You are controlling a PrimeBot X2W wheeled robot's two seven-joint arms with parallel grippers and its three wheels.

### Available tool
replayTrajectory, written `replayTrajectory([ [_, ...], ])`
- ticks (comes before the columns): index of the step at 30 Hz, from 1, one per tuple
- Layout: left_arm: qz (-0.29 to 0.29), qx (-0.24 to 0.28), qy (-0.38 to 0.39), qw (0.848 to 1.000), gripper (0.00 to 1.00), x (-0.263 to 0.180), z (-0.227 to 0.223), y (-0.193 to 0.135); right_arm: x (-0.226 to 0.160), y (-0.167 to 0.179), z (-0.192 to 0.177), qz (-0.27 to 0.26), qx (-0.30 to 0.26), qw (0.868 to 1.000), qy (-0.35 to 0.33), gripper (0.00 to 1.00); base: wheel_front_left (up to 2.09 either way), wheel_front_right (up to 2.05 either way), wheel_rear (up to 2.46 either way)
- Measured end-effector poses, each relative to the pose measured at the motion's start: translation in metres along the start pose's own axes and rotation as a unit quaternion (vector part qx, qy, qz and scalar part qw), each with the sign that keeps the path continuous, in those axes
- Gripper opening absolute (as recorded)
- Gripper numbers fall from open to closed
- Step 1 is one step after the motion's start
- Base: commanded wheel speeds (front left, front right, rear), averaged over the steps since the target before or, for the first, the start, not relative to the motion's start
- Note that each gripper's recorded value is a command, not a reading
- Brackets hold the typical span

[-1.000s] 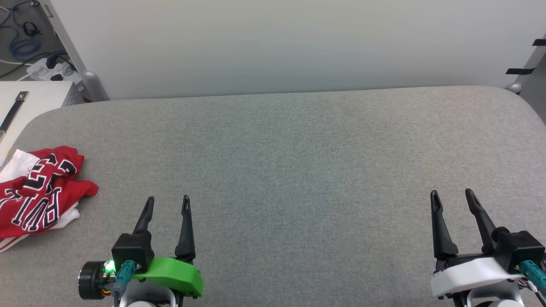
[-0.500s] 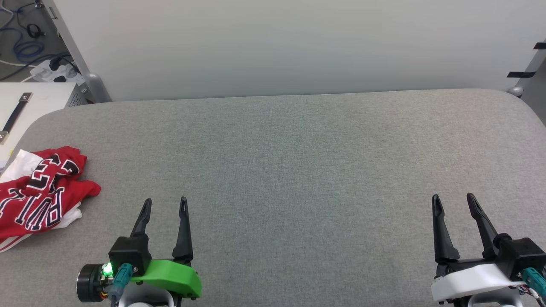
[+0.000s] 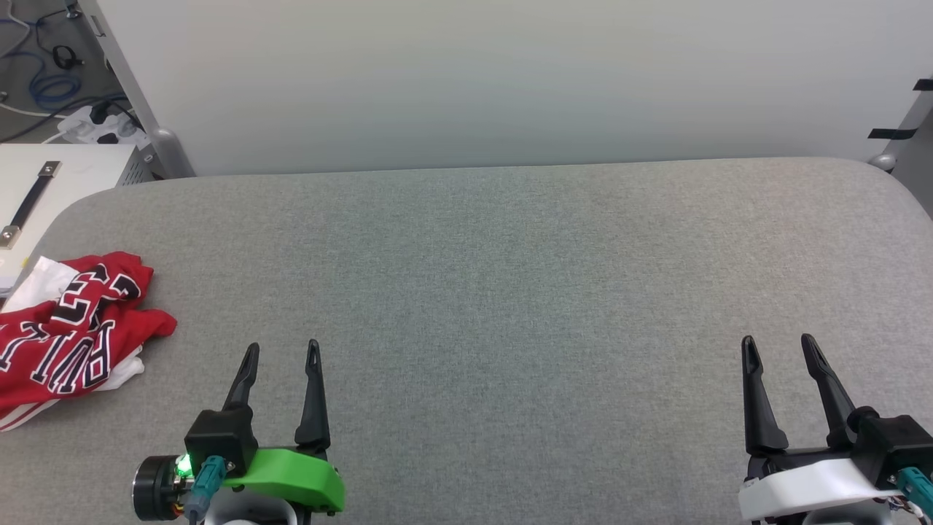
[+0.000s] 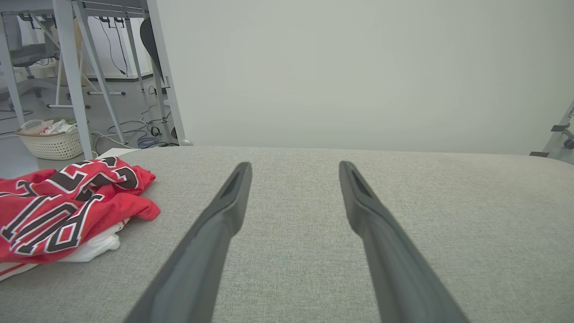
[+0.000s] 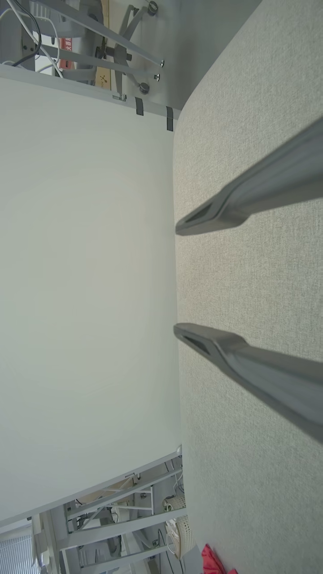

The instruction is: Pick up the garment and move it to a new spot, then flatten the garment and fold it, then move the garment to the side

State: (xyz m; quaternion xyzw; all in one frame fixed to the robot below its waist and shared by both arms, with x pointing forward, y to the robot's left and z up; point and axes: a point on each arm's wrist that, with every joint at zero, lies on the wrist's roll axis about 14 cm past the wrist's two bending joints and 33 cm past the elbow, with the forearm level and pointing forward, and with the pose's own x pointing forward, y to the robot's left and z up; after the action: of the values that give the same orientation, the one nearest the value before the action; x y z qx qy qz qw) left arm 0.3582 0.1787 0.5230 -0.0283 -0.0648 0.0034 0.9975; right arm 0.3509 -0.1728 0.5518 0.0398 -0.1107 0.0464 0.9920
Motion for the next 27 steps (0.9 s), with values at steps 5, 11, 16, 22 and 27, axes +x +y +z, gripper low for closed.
replayTrajectory([
  [5, -0.001, 0.0, 0.0, 1.0, 1.0, -0.0001, -0.0003, -0.0002, -0.0014, -0.0002, -0.0012, 0.0, 0.0, 1.0, 0.002, 1.0, 0.0, 0.0, 0.0],
  [11, -0.001, -0.001, 0.001, 1.0, 1.0, -0.0008, -0.0009, 0.0, -0.0015, 0.0004, -0.0012, 0.0, 0.0, 1.0, 0.002, 1.0, 0.0, 0.0, 0.0],
  [16, 0.0, -0.001, 0.003, 1.0, 1.0, -0.0015, -0.0017, 0.0008, -0.0014, 0.0011, -0.001, 0.002, 0.0, 1.0, 0.002, 1.0, 0.0, 0.0, 0.0],
  [22, 0.002, -0.001, 0.006, 1.0, 1.0, -0.0019, -0.0034, 0.0018, -0.0011, 0.0018, -0.0027, 0.003, 0.001, 1.0, 0.005, 1.0, 0.0, 0.0, 0.0],
  [27, 0.003, -0.001, 0.008, 1.0, 1.0, -0.0025, -0.0046, 0.0028, 0.0, 0.003, -0.0041, 0.005, 0.001, 1.0, 0.006, 1.0, 0.0, 0.0, 0.0],
])
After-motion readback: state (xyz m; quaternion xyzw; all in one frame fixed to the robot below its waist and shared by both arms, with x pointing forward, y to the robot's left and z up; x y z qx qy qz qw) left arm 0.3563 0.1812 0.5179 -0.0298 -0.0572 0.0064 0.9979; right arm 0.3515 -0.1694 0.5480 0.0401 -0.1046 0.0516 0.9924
